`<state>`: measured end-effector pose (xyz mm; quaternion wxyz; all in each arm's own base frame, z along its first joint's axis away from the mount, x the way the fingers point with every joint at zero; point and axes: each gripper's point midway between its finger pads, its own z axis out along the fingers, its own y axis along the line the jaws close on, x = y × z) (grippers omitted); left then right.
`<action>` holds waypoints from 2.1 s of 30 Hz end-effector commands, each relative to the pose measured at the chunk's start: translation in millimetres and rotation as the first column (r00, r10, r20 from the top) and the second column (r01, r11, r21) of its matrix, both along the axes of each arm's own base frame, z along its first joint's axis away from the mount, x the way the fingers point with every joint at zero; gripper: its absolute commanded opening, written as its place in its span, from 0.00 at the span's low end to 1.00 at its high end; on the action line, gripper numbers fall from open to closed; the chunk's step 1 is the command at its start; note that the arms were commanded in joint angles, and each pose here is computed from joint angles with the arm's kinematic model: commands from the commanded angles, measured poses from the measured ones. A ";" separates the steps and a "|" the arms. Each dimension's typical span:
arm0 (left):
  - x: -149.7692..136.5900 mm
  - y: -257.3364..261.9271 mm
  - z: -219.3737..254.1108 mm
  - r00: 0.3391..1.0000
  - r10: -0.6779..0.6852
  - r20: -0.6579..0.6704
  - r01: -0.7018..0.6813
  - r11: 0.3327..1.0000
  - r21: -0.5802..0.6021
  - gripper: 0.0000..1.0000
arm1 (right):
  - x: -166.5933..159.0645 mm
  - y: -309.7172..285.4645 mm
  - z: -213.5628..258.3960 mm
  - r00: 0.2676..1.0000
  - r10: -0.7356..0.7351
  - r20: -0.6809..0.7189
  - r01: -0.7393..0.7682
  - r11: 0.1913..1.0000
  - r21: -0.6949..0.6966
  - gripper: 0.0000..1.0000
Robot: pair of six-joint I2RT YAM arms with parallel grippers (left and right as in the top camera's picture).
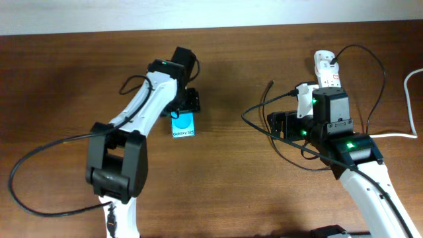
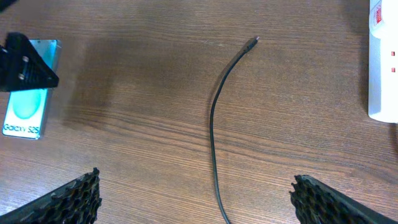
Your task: Plug charger to phone and switch on socket
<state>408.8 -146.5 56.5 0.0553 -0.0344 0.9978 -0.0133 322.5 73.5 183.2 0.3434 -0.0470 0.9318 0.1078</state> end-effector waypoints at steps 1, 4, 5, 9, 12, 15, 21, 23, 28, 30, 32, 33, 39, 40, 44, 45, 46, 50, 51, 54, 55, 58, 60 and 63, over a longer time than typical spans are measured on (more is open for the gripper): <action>2.2 -14.2 25.9 1.000 -0.013 0.025 0.016 0.993 -0.116 0.00 | 3.8 1.3 8.7 1.000 0.007 0.021 -0.007 1.000 0.010 0.98; -9.9 -26.7 27.0 0.991 0.117 -0.065 -0.128 0.970 -0.206 0.00 | 3.9 1.3 8.7 1.000 0.007 0.021 -0.007 1.000 0.010 0.98; -17.0 -33.1 28.3 0.983 0.145 -0.115 -0.170 0.955 -0.243 0.00 | 3.9 1.3 8.6 1.000 0.007 0.021 -0.007 1.000 0.010 0.98; -29.0 -48.6 43.7 0.931 0.207 -0.302 -0.325 0.846 -0.423 0.00 | 3.8 1.3 8.7 1.000 0.007 0.021 -0.007 1.000 0.011 0.98; -25.9 -38.3 77.3 0.791 0.267 -0.551 -0.584 0.600 -0.547 0.00 | 3.8 1.3 8.7 1.000 0.007 0.021 -0.007 1.000 0.011 0.98; -10.6 -13.8 108.4 0.617 0.282 -0.735 -0.781 0.336 -0.526 0.00 | 3.9 1.4 8.7 1.000 0.007 0.021 -0.007 1.000 0.011 0.98; 2.9 -4.5 142.2 0.474 0.178 -0.862 -0.880 0.121 -0.459 0.00 | 3.9 1.4 8.6 1.000 0.007 0.021 -0.007 1.000 0.011 0.98; 2.8 -6.4 148.6 0.477 0.144 -0.867 -0.878 0.106 -0.466 0.00 | 3.9 1.4 8.6 1.000 0.007 0.021 -0.007 1.000 0.011 0.98; 2.9 -6.1 147.5 0.478 0.150 -0.866 -0.878 0.109 -0.466 0.00 | 3.9 1.4 8.6 1.000 0.007 0.021 -0.007 1.000 0.011 0.98; 3.5 -5.4 145.5 0.490 0.160 -0.857 -0.872 0.117 -0.476 0.00 | 3.9 1.4 8.6 1.000 0.007 0.021 -0.007 1.000 0.011 0.98; 8.0 -4.9 144.5 0.550 0.165 -0.819 -0.835 0.130 -0.534 0.00 | 4.0 1.4 8.7 1.000 0.007 0.021 -0.007 1.000 0.011 0.98; 9.0 -3.9 140.0 0.556 0.188 -0.810 -0.831 0.145 -0.537 0.00 | 4.0 1.4 8.7 1.000 0.007 0.021 -0.007 1.000 0.011 0.98; 12.7 16.8 94.6 0.541 0.433 -0.721 -0.841 0.272 -0.468 0.00 | 6.0 1.7 10.7 0.999 0.006 0.033 -0.007 1.000 0.013 0.98; 13.4 18.6 90.8 0.543 0.454 -0.707 -0.840 0.284 -0.462 0.00 | 6.2 1.8 10.9 0.999 0.005 0.033 -0.006 1.000 0.015 0.98; 21.4 31.5 70.2 0.560 0.572 -0.600 -0.828 0.354 -0.435 0.00 | 6.7 12.2 15.1 0.998 0.039 0.043 -0.042 0.997 0.066 0.98; 22.5 35.0 66.0 0.554 0.599 -0.578 -0.831 0.363 -0.421 0.00 | 7.2 13.5 15.6 0.998 0.040 0.044 -0.043 0.996 0.075 0.98; 23.5 40.5 60.3 0.545 0.637 -0.545 -0.837 0.377 -0.397 0.00 | 9.2 13.5 16.2 0.999 0.006 0.037 -0.010 0.994 0.105 0.98; 37.9 58.3 53.1 0.567 0.751 -0.339 -0.817 0.461 -0.346 0.00 | 23.3 44.5 15.1 0.998 0.066 0.020 -0.069 0.957 0.283 0.98; 42.2 57.3 58.3 0.579 0.759 -0.299 -0.807 0.479 -0.347 0.00 | 26.5 55.1 15.1 0.995 0.098 0.017 -0.098 0.936 0.338 0.98; 50.1 43.0 73.5 0.598 0.746 -0.294 -0.788 0.478 -0.389 0.00 | 36.7 89.2 28.1 0.970 0.229 0.079 -0.237 0.835 0.496 0.99; 50.1 38.3 76.0 0.593 0.739 -0.320 -0.791 0.461 -0.401 0.00 | 41.8 99.5 38.0 0.957 0.262 0.123 -0.286 0.789 0.544 0.97; 49.5 35.5 77.2 0.591 0.733 -0.337 -0.794 0.453 -0.406 0.00 | 56.0 107.9 58.6 0.953 0.237 0.187 -0.301 0.735 0.607 0.95; 48.5 31.1 79.2 0.581 0.727 -0.366 -0.801 0.434 -0.412 0.00 | 58.5 114.8 64.9 0.954 0.224 0.200 -0.300 0.723 0.623 0.91; 48.0 25.6 82.2 0.561 0.721 -0.406 -0.816 0.401 -0.417 0.00 | 64.0 120.2 49.2 0.985 0.141 0.102 -0.173 0.741 0.648 0.87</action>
